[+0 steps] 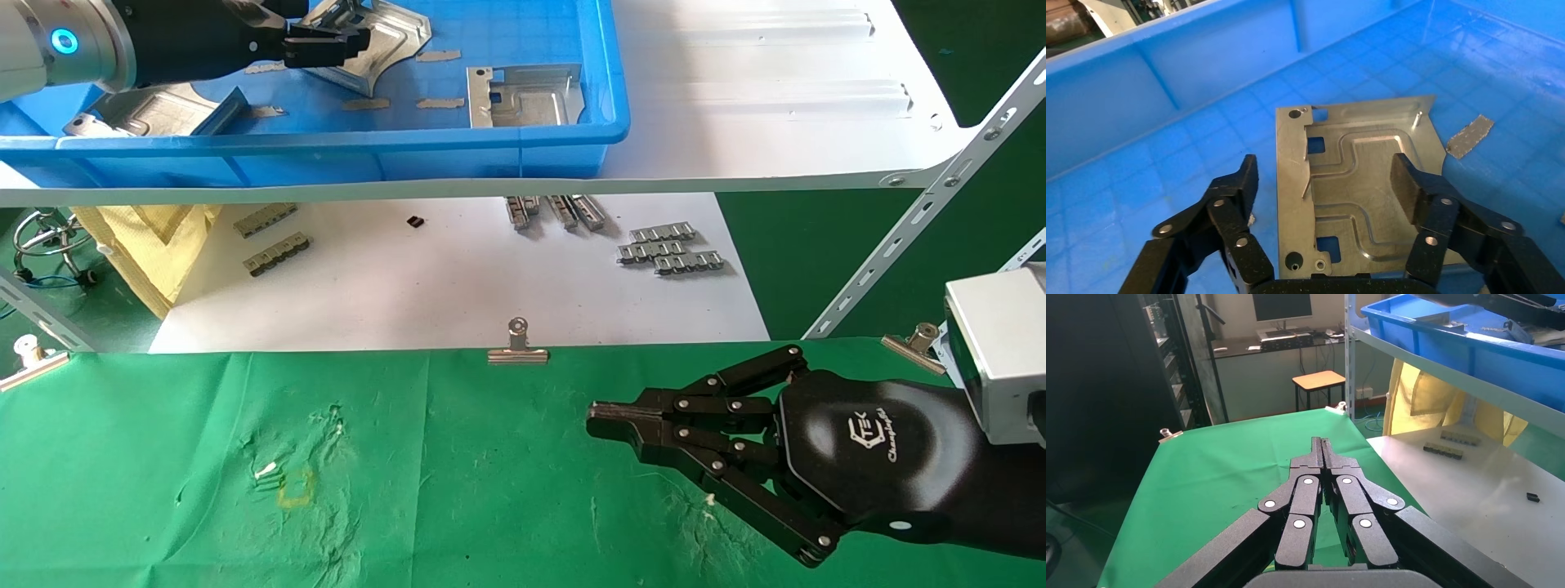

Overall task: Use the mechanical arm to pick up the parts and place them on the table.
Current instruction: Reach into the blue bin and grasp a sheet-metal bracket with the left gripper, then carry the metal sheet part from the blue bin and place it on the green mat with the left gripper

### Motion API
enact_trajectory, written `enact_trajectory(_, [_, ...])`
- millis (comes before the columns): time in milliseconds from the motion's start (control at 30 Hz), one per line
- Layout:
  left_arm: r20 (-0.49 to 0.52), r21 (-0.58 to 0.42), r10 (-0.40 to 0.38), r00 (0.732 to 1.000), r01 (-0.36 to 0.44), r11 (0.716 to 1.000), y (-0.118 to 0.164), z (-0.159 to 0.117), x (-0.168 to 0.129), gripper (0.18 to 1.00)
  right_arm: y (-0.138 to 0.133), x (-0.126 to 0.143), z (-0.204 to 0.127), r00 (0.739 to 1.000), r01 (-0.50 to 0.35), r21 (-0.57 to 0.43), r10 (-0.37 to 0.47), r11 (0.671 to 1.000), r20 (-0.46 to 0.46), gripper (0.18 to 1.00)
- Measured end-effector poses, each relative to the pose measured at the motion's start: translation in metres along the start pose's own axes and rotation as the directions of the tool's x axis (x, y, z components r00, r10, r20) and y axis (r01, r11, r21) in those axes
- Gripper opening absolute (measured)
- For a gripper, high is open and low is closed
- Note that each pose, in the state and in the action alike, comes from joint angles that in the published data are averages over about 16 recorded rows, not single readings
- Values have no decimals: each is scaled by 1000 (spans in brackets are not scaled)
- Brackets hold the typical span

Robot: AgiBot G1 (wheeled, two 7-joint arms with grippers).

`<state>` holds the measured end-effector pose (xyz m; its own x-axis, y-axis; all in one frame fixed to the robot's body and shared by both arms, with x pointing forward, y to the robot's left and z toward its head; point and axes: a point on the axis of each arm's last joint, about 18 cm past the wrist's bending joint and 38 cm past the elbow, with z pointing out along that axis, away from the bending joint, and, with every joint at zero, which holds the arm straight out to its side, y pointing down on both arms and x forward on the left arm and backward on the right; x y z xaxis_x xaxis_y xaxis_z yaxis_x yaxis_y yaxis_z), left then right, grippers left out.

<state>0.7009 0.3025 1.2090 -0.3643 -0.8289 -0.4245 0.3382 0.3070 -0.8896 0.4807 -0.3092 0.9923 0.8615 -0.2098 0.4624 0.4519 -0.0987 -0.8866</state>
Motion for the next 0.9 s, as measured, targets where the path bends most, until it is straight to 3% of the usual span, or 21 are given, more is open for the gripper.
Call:
enact_trajectory(700, [0, 3, 0, 1000, 0, 1000, -4, -6, -5, 406, 0, 0, 0, 1000, 0, 0, 0, 1000, 0, 192])
enact_trajectory(900, [-36, 42, -1, 999, 3, 999, -15, -16, -6, 317, 0, 0, 0, 1000, 0, 0, 0, 1000, 0, 195])
